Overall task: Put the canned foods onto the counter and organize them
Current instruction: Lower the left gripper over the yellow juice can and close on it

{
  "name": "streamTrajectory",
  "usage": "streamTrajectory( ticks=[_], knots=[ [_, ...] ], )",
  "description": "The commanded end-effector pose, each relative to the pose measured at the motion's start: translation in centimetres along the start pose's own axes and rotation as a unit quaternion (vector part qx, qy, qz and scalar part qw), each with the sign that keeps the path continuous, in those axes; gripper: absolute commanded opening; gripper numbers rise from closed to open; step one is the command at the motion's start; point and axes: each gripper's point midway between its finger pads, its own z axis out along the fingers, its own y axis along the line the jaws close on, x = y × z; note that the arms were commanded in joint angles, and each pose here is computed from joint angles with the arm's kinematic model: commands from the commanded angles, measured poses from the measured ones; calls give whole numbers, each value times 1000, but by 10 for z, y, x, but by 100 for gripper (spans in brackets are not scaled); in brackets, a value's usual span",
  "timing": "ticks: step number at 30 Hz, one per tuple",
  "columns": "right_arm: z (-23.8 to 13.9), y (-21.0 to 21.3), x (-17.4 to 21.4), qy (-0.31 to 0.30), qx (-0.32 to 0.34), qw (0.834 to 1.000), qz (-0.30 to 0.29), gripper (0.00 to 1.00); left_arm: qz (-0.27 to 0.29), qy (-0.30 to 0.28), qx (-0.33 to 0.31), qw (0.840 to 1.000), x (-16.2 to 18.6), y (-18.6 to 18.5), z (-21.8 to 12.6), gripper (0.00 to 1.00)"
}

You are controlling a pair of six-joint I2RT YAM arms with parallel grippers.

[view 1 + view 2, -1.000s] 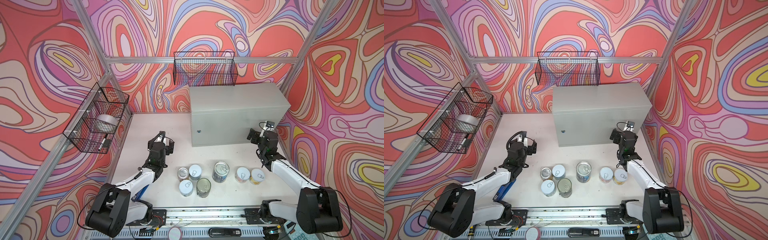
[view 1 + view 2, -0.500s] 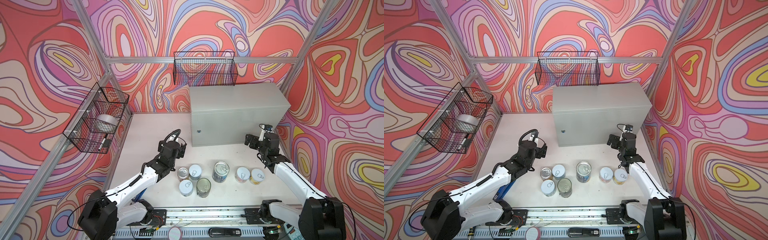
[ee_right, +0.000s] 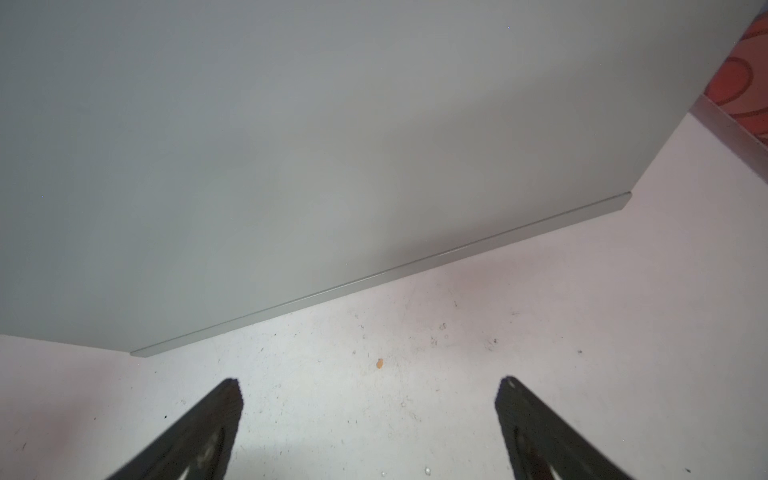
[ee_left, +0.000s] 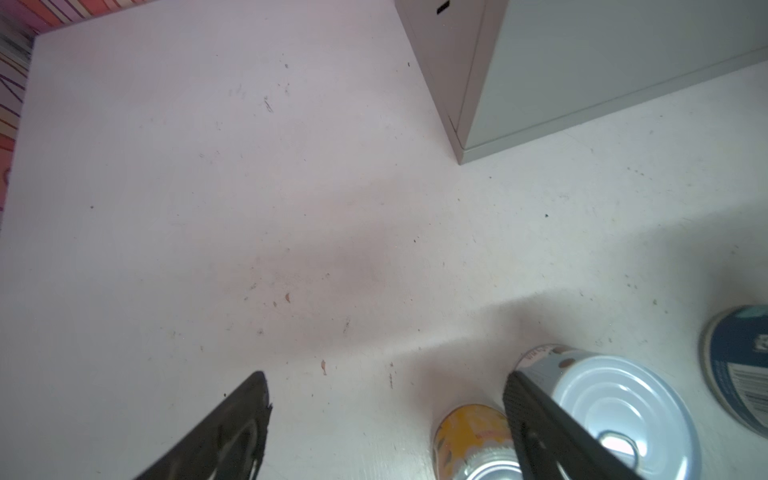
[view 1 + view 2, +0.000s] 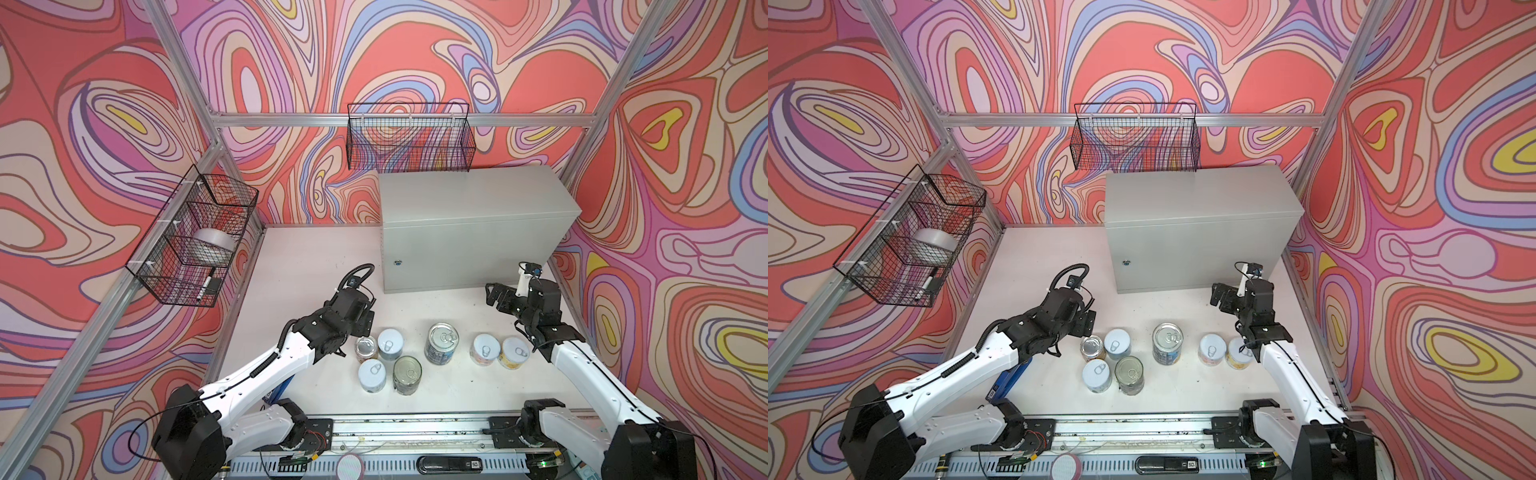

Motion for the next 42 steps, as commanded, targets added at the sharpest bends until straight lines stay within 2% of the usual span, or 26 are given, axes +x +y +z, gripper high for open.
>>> streamTrajectory(
  ticks=[1, 8, 14, 25, 29, 42],
  knots=[
    [-1, 9, 12, 27, -30, 999, 12, 98, -17, 52, 38, 998, 29, -9, -7, 90],
    [-6, 9, 16, 28, -32, 999, 16, 97, -50, 69, 101, 991, 50, -27, -18, 89],
    [-5, 8, 19, 32, -31, 999, 17, 97, -63, 87, 106, 989, 70, -28, -19, 89],
    [-9, 10, 29, 54, -38, 997, 26, 97, -55, 113, 101, 987, 82, -34, -11, 85],
    [-12, 9, 32, 54, -38, 997, 28, 97, -54, 116, 83, 988, 82, -30, -7, 83],
    [-5, 8, 38, 75, -36, 996, 30, 96, -50, 110, 103, 987, 82, -43, -3, 80]
  ],
)
